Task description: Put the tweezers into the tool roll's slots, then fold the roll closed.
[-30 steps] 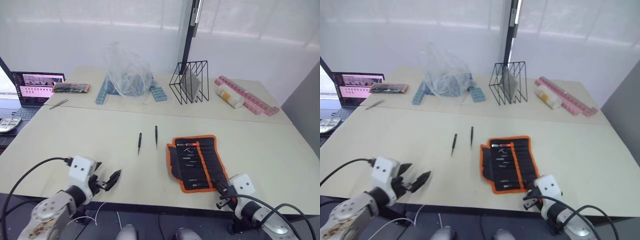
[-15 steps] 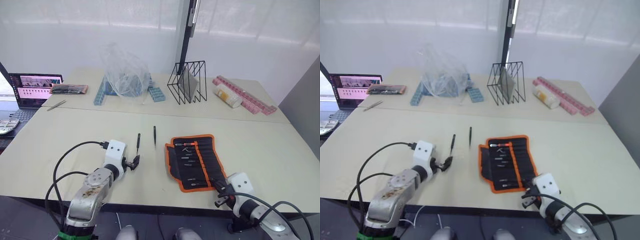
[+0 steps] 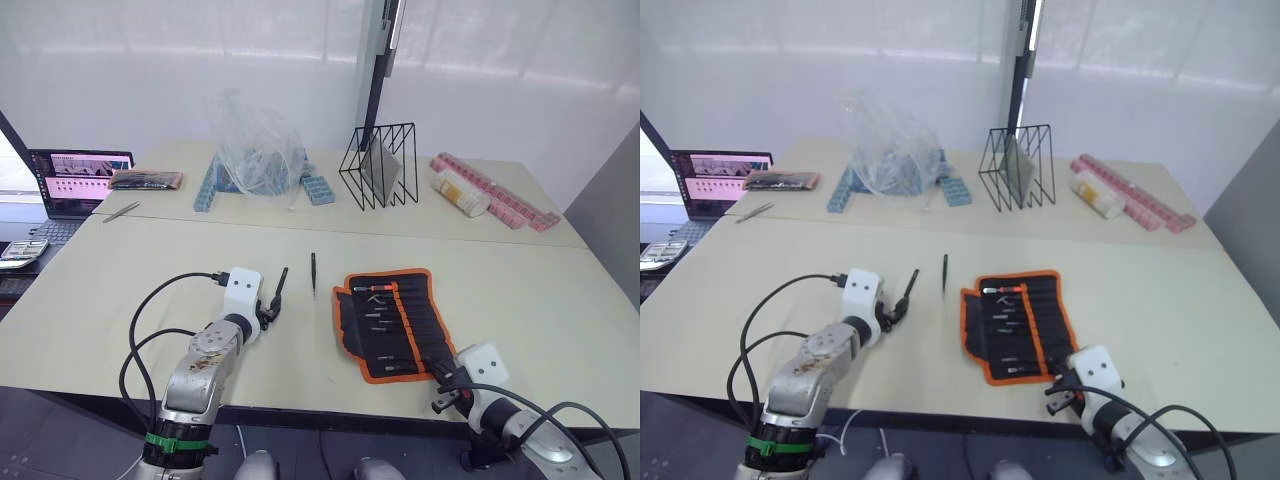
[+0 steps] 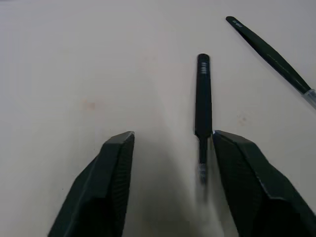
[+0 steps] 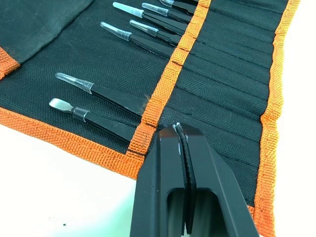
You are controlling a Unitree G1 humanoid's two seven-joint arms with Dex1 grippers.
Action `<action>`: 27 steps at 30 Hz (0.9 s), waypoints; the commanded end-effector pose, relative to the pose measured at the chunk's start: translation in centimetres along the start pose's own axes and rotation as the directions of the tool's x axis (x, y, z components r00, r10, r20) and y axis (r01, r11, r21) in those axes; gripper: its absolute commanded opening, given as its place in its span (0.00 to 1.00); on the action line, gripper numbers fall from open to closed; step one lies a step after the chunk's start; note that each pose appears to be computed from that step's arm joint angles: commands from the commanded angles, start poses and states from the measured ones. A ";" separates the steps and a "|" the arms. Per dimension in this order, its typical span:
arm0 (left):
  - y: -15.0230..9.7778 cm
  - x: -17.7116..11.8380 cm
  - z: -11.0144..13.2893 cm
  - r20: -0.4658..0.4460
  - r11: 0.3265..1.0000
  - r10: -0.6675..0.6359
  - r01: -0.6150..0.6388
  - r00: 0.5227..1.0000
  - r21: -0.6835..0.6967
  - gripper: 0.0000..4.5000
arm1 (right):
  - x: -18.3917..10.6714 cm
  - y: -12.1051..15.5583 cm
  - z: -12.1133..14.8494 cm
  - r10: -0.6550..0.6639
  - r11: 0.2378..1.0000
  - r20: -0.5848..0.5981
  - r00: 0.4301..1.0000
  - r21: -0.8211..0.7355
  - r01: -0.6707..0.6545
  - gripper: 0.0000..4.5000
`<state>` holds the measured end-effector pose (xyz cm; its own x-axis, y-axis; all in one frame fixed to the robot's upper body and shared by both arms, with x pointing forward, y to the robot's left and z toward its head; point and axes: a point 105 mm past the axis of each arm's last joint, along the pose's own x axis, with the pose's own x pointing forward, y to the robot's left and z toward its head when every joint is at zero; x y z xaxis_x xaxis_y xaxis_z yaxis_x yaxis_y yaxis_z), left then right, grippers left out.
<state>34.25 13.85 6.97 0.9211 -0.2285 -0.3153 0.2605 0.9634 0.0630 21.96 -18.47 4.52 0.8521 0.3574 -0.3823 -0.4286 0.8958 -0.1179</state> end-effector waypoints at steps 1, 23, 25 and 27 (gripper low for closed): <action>-1.4 0.6 -1.0 -0.039 0.998 -0.060 0.059 0.997 -0.012 0.30 | 0.1 0.1 -2.7 -0.003 0.999 -0.111 0.994 0.042 0.008 0.00; 4.5 -2.5 2.8 0.053 0.981 -0.104 0.094 0.993 0.168 0.01 | -0.1 0.2 -2.8 -0.010 0.999 -0.115 0.993 0.039 0.015 0.00; 4.6 -2.7 4.4 0.082 0.969 -0.156 0.136 0.984 0.208 0.01 | -0.1 0.1 -2.8 -0.009 0.999 -0.116 0.993 0.039 0.014 0.00; 4.3 -2.8 6.0 0.107 0.951 -0.220 0.188 0.970 0.246 0.01 | -0.1 0.1 -2.7 -0.009 0.999 -0.116 0.993 0.039 0.014 0.00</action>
<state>34.31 18.96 11.36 0.8826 -0.3654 -0.2958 0.4347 0.8739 0.2174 21.89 -18.15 4.87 0.8555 0.3623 -0.3700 -0.4310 0.8943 -0.1207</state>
